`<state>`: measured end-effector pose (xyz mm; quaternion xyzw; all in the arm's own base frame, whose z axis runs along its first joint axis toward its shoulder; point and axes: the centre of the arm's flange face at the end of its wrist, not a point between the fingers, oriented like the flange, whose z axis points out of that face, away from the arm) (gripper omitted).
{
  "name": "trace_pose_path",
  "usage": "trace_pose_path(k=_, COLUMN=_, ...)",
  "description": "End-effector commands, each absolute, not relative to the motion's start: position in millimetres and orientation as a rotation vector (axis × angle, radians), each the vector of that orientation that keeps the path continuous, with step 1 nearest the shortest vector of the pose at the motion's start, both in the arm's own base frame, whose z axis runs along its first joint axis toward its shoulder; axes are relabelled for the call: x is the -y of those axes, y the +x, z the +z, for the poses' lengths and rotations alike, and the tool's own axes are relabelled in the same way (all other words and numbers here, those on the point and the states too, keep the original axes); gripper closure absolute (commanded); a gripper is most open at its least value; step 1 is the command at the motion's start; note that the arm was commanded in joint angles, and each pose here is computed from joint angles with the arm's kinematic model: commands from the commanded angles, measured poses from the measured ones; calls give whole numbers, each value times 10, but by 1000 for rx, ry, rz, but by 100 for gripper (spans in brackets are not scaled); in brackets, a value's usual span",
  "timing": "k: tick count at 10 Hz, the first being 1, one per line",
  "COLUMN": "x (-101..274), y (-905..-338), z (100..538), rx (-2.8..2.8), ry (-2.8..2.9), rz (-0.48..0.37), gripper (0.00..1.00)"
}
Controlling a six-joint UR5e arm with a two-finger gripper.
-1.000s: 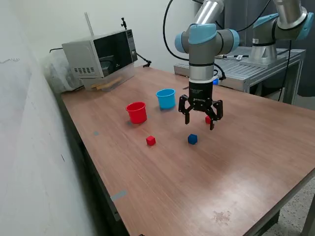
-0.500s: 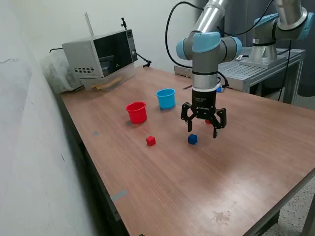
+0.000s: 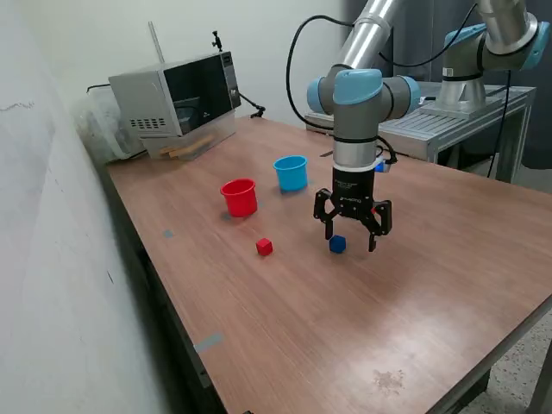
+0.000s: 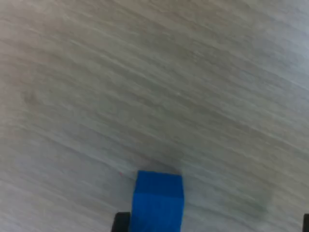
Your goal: Place red objects in the red bin, and blue objects in the blue bin.
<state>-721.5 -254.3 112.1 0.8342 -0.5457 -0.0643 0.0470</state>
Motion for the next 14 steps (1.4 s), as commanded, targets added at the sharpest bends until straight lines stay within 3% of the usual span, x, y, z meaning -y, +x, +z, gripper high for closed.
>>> trace_pose_path(k=1, x=2502, y=-7275, z=1100, rx=1671, ry=2534, rz=-206, gripper=0)
trace_pose_path(k=7, x=2028, y=-7414, z=1070, rx=1758, ry=2484, rz=-206, gripper=0)
trace_pose_path(k=8, x=2029, y=-7414, z=1070, rx=1757, ry=2483, rz=-205, gripper=100)
trace_pose_path(k=14, x=2140, y=-7315, z=1034, rx=1743, ry=2509, rz=-172, gripper=100)
